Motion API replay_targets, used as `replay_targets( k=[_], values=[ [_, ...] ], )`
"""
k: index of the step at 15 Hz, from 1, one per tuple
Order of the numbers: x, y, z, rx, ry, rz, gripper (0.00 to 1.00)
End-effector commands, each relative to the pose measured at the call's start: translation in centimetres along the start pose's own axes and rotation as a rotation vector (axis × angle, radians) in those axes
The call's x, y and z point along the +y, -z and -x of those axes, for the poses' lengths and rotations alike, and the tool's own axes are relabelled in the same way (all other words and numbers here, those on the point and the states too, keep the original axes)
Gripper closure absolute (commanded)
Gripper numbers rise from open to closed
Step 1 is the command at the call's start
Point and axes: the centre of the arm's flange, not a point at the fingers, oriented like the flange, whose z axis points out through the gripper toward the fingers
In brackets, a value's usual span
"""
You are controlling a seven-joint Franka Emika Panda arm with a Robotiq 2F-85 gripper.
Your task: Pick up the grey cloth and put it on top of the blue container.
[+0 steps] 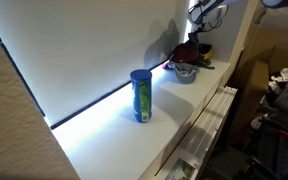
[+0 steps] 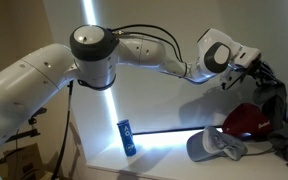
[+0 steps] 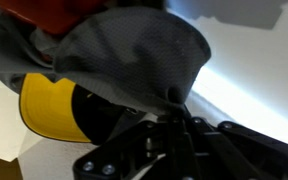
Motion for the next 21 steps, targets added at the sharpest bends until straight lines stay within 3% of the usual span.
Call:
replay_targets(
  k=[1,4,9,21],
  values=[
    [-1.5,7.4,0.7,0.112,-0.02,-0.178,1.0],
    [-3.8,12.4,1.2,0.149,-0.011,-0.349,1.0],
    [-5.9,20.8,1.8,0.205,0.004,-0.544,1.0],
    [-6.6,36.5,4.6,0.417,-0.104,-0.823,1.0]
  ],
)
